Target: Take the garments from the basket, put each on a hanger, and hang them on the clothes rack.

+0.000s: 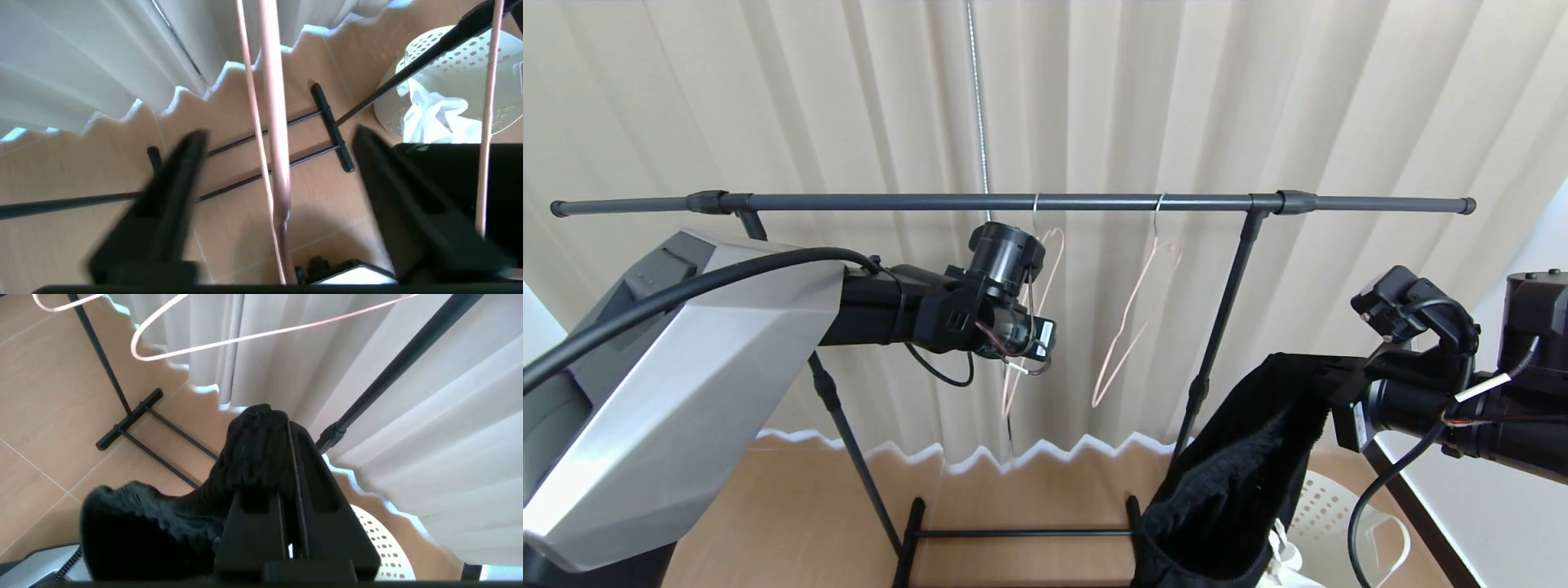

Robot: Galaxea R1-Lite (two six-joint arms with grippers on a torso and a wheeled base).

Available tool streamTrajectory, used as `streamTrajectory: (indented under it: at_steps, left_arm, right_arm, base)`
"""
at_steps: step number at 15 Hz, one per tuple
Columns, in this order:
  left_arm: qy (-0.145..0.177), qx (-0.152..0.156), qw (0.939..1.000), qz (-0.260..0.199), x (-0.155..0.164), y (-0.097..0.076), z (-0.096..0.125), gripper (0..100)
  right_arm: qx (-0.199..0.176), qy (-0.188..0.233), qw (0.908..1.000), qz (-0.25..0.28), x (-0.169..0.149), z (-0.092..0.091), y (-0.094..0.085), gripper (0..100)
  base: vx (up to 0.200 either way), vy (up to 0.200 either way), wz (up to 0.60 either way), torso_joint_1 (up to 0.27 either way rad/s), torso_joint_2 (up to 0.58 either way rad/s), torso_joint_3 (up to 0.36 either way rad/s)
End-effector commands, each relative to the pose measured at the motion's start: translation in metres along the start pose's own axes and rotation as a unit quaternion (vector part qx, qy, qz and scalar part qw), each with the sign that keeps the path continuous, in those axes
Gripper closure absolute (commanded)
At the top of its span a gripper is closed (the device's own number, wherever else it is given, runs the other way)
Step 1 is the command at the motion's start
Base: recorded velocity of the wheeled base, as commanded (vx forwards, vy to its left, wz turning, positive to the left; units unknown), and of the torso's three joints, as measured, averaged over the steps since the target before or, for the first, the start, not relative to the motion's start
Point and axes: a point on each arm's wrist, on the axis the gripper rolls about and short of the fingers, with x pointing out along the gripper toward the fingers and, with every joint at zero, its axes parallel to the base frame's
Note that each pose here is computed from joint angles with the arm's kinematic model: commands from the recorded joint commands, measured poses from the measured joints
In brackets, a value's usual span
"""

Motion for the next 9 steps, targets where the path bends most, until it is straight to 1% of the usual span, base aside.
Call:
streamTrajectory:
  at_steps: [1,3,6,9]
  left_arm:
    - [-0.005,-0.001,1.0000,0.001,0.0002,-0.0003,0.0016,100]
    - [-0.017,-0.004,0.9998,0.003,0.0003,0.0011,0.0043,100]
    - [-0.024,-0.014,0.9993,0.026,0.0001,0.0042,0.0057,100]
    - [-0.029,-0.021,0.9990,0.028,-0.0024,0.0046,0.0079,100]
  right_arm:
    - [0.000,-0.001,1.0000,0.000,0.0000,0.0002,0.0001,100]
    - [0.000,-0.001,1.0000,0.000,0.0000,0.0002,0.0001,100]
    - [0.000,0.000,1.0000,0.001,-0.0005,-0.0007,0.0004,100]
    - [-0.001,-0.001,1.0000,0.000,-0.0016,-0.0004,0.0006,100]
  base:
    - [0.000,0.000,0.00,0.000,0.00,0.000]
    - [0.000,0.000,0.00,0.000,0.00,0.000]
    - [0.000,0.000,0.00,0.000,0.00,0.000]
    - [0.000,0.000,0.00,0.000,0.00,0.000]
